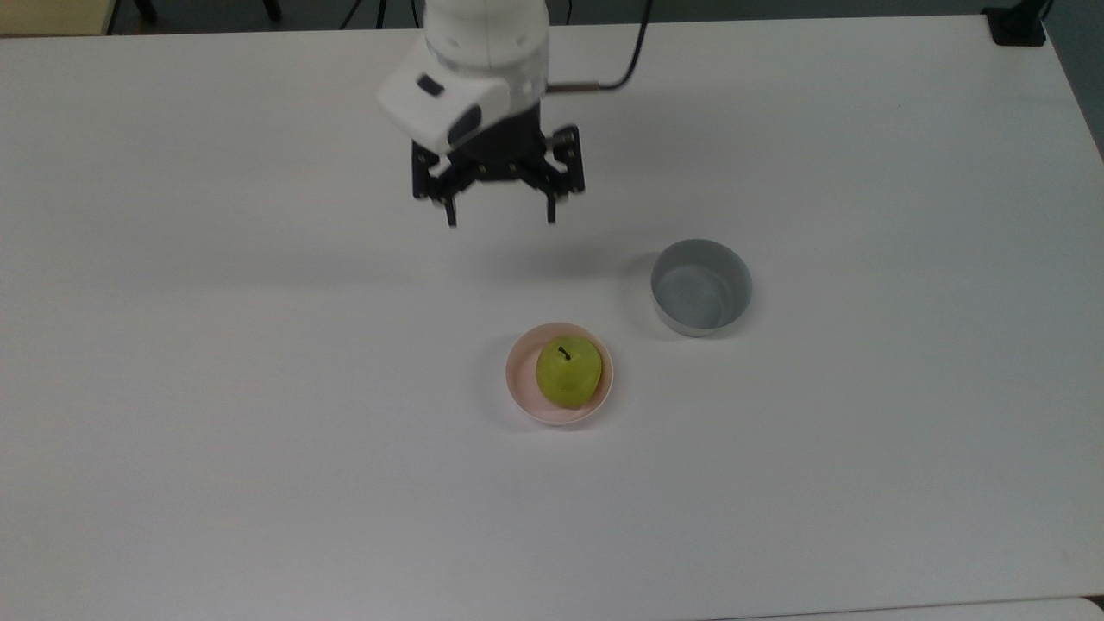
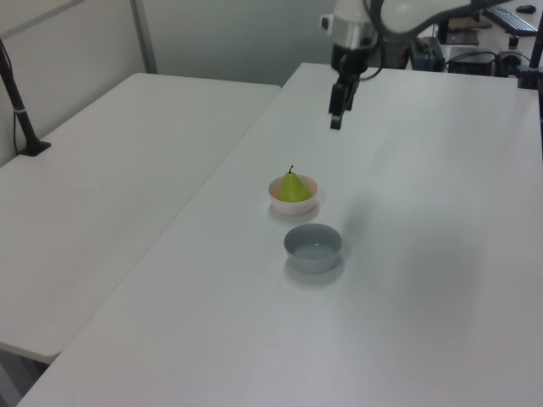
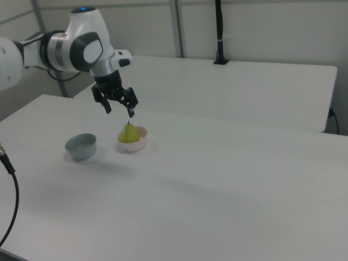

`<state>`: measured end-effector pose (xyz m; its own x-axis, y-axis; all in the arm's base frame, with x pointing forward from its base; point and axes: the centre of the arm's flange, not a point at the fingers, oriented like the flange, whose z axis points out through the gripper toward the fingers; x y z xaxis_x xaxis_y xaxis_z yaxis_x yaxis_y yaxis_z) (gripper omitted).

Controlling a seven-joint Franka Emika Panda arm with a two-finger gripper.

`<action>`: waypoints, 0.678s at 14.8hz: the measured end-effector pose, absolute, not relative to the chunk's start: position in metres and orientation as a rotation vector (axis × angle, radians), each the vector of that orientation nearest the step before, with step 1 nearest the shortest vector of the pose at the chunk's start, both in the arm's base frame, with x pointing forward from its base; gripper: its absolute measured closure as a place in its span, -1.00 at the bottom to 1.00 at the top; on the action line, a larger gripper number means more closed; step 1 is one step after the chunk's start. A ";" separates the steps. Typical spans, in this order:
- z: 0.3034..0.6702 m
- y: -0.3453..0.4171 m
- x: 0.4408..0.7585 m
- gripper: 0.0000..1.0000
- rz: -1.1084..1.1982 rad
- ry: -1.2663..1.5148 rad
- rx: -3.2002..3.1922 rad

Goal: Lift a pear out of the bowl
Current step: 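Move the open gripper down over the green pear in the pink bowl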

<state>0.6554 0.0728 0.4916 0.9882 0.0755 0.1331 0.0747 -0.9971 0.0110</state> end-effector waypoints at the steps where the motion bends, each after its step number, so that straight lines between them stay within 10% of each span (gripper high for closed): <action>1: 0.475 0.082 0.664 -1.00 0.241 0.105 3.127; 10: 0.379 0.118 0.698 -1.00 0.354 0.158 3.120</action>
